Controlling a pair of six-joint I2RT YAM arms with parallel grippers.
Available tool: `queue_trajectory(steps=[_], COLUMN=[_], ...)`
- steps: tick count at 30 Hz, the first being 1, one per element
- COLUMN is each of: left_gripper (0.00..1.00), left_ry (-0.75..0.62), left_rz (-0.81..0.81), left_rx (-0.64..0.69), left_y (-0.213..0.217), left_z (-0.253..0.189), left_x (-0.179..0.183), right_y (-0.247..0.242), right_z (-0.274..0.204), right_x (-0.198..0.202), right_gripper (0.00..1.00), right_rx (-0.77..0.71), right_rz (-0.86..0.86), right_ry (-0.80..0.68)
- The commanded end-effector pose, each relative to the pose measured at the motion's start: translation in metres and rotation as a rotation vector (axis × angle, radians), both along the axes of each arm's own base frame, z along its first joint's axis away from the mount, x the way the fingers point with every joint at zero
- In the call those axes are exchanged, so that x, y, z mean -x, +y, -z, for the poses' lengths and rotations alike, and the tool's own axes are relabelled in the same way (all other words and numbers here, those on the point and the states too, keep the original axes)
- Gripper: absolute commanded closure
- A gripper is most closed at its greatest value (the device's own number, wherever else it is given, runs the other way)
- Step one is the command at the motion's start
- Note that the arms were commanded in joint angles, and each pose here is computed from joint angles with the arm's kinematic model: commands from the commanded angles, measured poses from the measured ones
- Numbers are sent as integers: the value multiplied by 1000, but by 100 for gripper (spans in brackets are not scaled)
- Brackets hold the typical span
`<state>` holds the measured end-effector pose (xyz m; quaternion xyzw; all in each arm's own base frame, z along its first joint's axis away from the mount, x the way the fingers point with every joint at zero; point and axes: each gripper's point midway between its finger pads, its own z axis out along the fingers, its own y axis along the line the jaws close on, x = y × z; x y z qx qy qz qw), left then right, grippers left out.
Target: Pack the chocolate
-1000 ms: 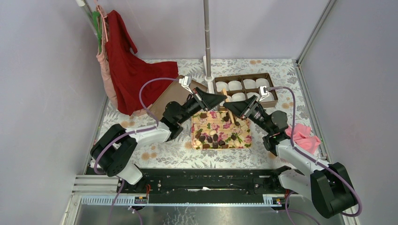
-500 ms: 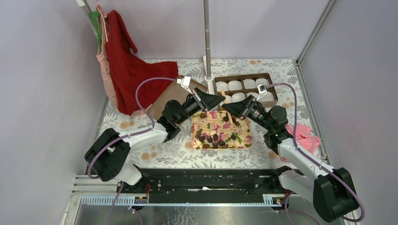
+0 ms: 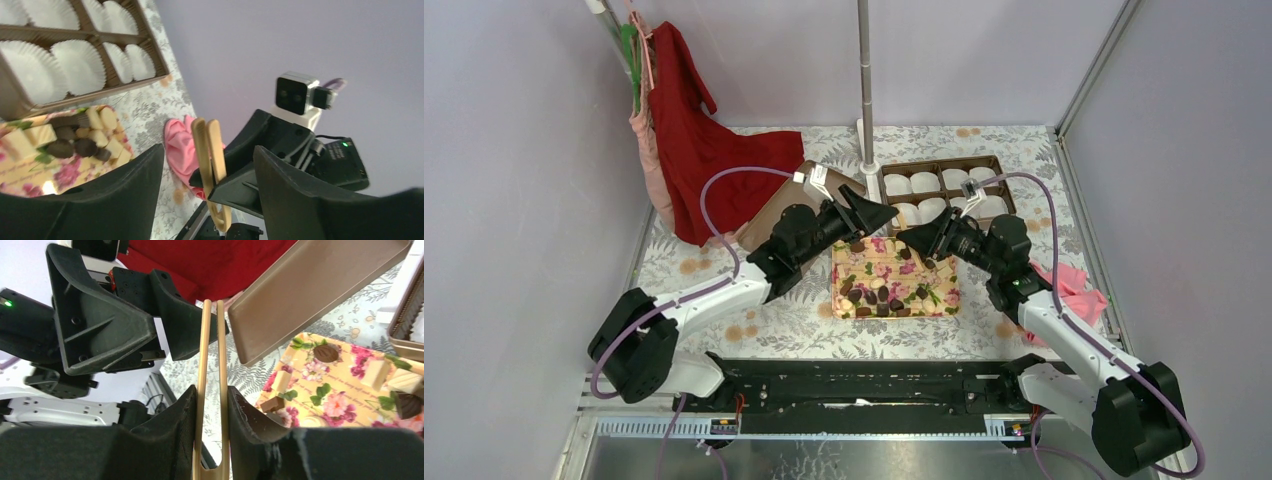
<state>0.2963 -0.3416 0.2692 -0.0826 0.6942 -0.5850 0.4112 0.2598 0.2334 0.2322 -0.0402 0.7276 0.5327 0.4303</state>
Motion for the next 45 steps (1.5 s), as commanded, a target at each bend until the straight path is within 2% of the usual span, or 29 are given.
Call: queue_trajectory(steps=[1, 11, 17, 29, 33, 39, 45], left_gripper=[25, 26, 34, 50, 60, 71, 88], left_ry=[67, 170, 243, 302, 318, 332, 346], left_rz=[-56, -35, -25, -71, -82, -94, -110], left_rx=[-90, -75, -68, -84, -75, -57, -22], left_y=[4, -9, -14, -6, -4, -1, 5], left_z=[7, 19, 35, 51, 55, 56, 59], left_x=[-7, -13, -13, -11, -10, -8, -6], right_y=[1, 12, 16, 27, 32, 33, 36], right_z=[-18, -5, 1, 22, 25, 27, 17], right_x=[-6, -7, -7, -9, -10, -10, -4], right_gripper=[68, 68, 67, 68, 68, 67, 59], right_rx=[73, 243, 330, 538, 579, 603, 570], right_rz=[1, -7, 4, 37, 47, 57, 34], right_ry=[-113, -166, -190, -240, -253, -259, -270])
